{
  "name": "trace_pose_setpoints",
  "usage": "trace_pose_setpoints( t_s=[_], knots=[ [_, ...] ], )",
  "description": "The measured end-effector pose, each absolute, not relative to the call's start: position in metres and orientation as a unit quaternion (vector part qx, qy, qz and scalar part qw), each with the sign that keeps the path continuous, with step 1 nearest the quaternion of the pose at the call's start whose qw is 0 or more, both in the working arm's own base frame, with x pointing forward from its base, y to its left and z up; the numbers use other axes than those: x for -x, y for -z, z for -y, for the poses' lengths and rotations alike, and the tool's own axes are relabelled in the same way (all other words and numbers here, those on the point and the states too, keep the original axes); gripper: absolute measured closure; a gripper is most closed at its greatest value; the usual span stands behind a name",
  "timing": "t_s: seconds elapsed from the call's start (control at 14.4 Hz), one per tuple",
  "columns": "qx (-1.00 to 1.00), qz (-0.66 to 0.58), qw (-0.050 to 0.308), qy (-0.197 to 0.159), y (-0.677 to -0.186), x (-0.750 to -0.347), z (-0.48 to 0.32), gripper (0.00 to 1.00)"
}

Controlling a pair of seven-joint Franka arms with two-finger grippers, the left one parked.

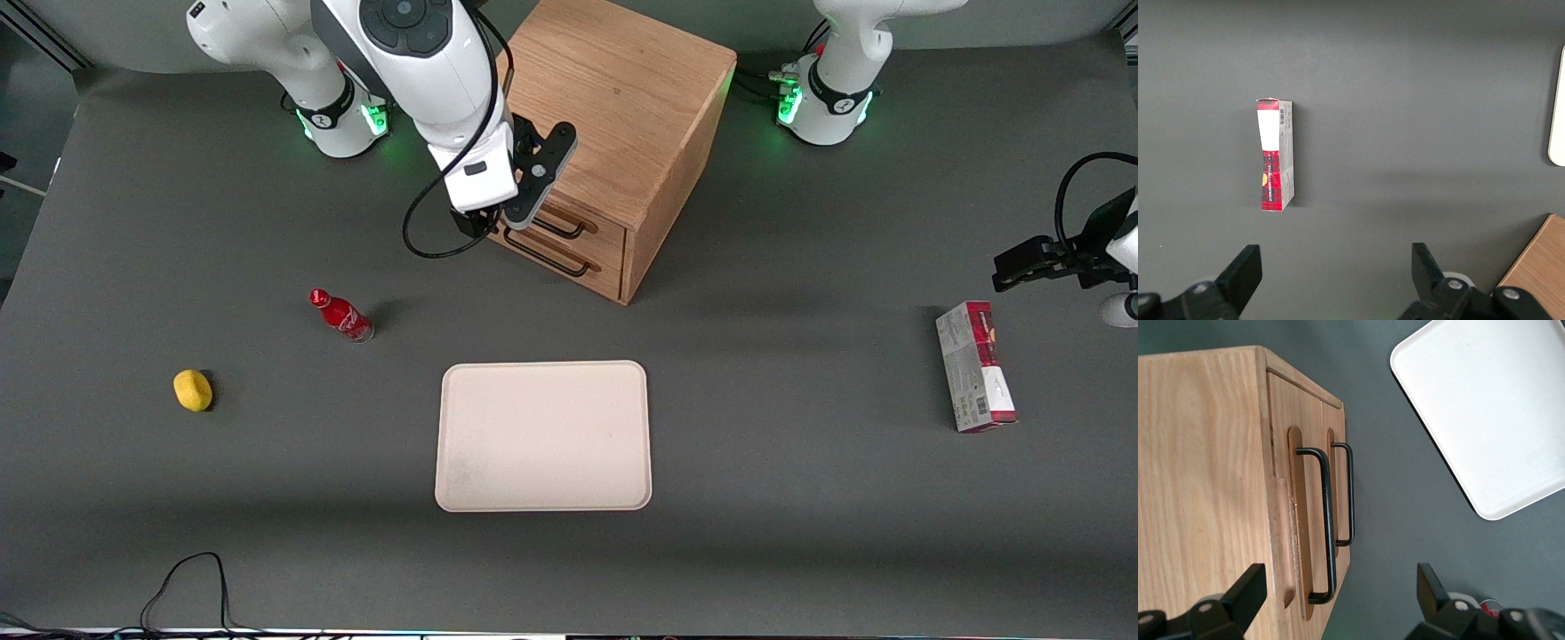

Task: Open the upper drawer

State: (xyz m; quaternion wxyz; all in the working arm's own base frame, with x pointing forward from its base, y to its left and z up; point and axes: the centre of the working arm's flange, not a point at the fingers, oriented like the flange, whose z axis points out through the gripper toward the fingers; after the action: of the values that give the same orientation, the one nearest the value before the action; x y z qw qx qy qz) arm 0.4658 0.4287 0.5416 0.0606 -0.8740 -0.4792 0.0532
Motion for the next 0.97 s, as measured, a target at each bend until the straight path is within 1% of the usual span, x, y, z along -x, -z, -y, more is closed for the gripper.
trace_pose_setpoints(
  t_s=[0.35, 0.97],
  knots=[
    [0.874, 0.478, 0.058, -0.062, -0.511, -0.465, -0.429, 0.0],
    [0.877, 0.475, 0.054, -0.056, -0.45, -0.459, -0.423, 0.0]
  ],
)
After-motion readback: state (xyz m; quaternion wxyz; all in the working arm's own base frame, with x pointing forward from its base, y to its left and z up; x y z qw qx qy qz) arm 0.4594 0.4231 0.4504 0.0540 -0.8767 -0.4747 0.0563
